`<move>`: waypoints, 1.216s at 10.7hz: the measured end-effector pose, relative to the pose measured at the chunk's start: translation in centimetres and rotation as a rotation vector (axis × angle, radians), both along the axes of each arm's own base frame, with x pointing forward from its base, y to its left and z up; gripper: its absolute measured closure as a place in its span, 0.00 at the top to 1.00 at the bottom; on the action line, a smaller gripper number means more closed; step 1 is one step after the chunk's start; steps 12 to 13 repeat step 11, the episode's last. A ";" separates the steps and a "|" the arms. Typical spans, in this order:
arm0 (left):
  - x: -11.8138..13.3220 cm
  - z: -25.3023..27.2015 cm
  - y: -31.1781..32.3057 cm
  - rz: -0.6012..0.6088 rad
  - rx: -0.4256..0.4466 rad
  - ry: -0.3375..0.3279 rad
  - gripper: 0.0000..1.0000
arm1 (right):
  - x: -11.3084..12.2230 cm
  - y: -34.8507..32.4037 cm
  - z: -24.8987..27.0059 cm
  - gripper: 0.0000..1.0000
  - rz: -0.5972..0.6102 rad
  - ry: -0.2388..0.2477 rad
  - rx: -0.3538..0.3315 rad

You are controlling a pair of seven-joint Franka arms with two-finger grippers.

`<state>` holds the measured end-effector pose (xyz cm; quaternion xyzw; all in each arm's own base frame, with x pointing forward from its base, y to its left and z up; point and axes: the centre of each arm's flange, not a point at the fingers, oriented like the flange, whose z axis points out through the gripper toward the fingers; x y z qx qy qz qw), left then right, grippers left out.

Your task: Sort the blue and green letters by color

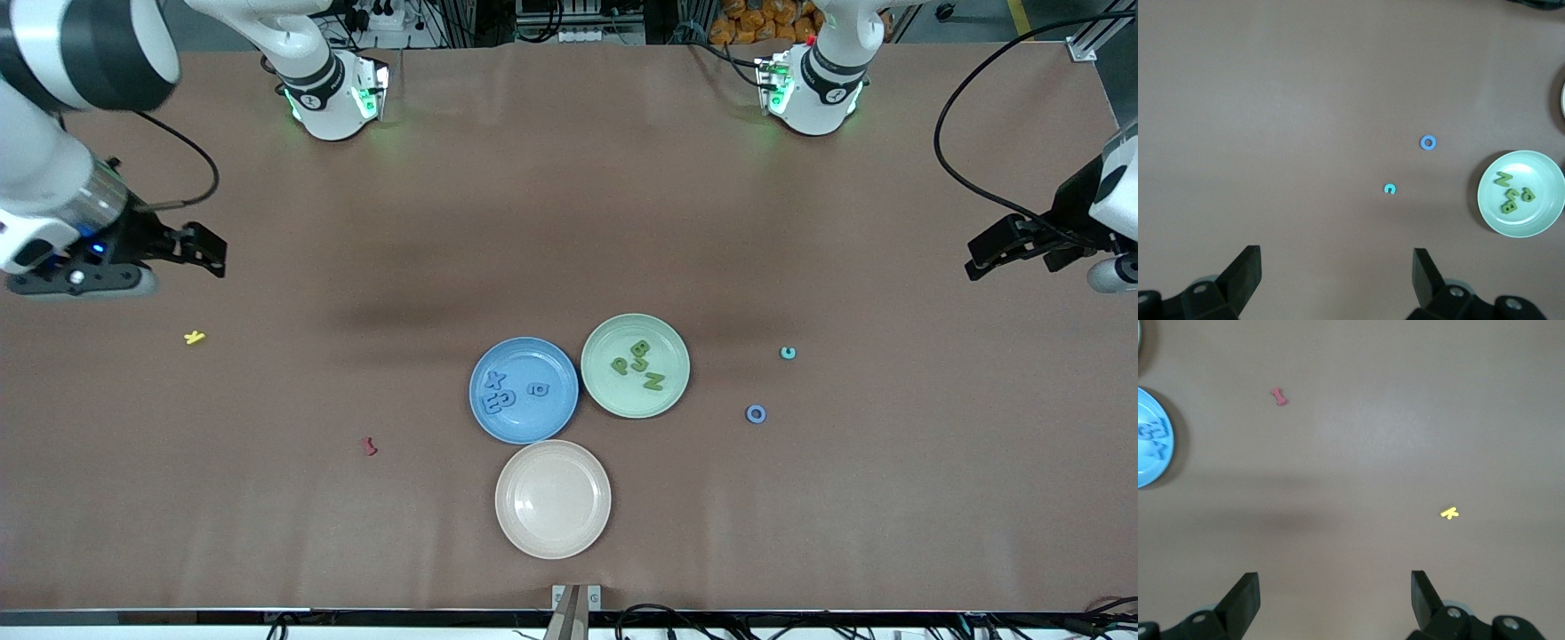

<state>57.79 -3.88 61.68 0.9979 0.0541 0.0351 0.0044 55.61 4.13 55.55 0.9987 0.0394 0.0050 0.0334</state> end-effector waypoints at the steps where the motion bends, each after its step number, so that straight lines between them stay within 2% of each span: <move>1: -0.2 -0.2 -0.1 -0.002 0.001 0.018 1.00 | -0.1 0.0 2.4 1.00 -0.003 -0.003 0.003; 4: -0.5 -0.5 0.2 0.003 0.004 0.052 1.00 | -0.8 0.2 6.1 1.00 -0.023 0.019 0.083; 7: -0.7 -0.7 0.6 0.009 0.005 0.074 1.00 | -0.7 -0.5 7.1 1.00 -0.034 0.004 0.091; 13: -0.7 -0.7 0.8 0.013 0.006 0.076 1.00 | -0.6 -1.1 6.9 1.00 -0.043 0.018 0.091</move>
